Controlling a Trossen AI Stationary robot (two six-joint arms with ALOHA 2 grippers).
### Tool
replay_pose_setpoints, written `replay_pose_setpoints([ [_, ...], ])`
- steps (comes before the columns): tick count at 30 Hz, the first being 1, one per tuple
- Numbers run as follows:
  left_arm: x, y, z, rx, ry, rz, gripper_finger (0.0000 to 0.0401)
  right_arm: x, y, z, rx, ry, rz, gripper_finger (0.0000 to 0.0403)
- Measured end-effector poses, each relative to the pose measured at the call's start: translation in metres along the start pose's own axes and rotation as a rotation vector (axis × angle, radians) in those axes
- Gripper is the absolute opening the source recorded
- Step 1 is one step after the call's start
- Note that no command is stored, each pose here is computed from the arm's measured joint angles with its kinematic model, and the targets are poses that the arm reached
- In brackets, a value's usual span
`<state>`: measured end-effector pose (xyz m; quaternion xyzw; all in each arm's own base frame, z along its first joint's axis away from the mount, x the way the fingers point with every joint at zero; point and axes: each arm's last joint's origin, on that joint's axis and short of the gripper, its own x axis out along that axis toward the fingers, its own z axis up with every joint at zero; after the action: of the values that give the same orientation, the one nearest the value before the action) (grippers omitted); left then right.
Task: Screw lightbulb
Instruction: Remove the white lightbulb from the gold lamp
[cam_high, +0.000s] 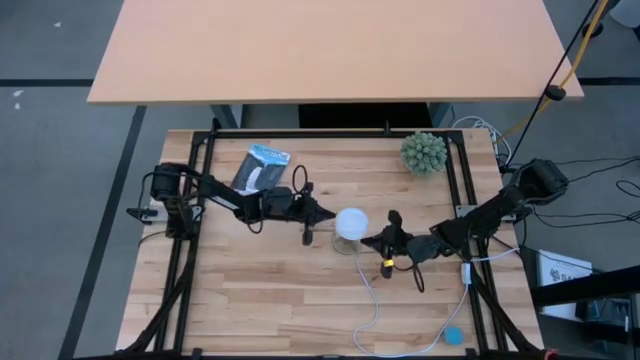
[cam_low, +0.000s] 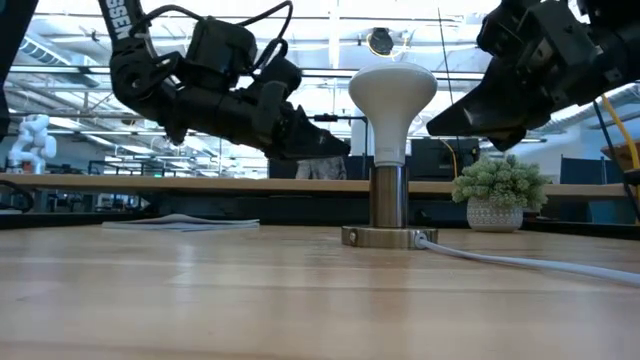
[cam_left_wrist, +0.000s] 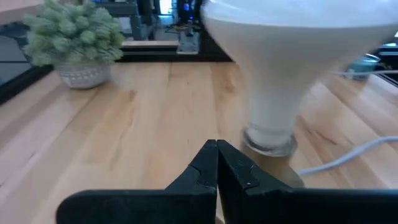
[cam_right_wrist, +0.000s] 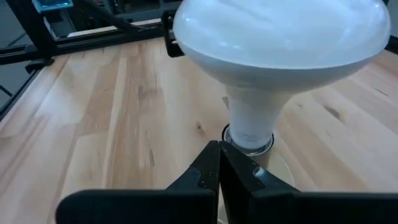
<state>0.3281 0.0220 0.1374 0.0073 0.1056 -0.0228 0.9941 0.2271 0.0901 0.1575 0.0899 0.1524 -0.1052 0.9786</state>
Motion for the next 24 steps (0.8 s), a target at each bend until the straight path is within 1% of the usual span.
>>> replay_pose_setpoints([
  [3, 0.005, 0.005, 0.001, -0.003, 0.001, 0.009, 0.0000, 0.001, -0.002, 0.001, 0.001, 0.000, -0.006, 0.0000],
  [9, 0.029, 0.006, -0.006, -0.008, 0.020, -0.078, 0.0000, 0.004, -0.004, 0.000, 0.054, 0.040, 0.058, 0.0000],
  [13, 0.037, 0.005, -0.001, -0.004, 0.004, -0.129, 0.0000, 0.003, -0.001, -0.003, 0.062, 0.055, 0.073, 0.0000],
  [17, 0.037, 0.008, 0.002, 0.000, -0.008, -0.125, 0.0000, 0.006, 0.001, -0.010, 0.087, 0.081, 0.067, 0.0000],
  [21, 0.037, 0.013, 0.002, -0.002, -0.013, -0.112, 0.0000, 0.014, 0.004, -0.014, 0.104, 0.065, 0.067, 0.0000],
  [24, 0.037, 0.014, 0.003, -0.001, -0.022, -0.114, 0.0000, 0.021, 0.011, -0.010, 0.072, 0.058, 0.071, 0.0000],
])
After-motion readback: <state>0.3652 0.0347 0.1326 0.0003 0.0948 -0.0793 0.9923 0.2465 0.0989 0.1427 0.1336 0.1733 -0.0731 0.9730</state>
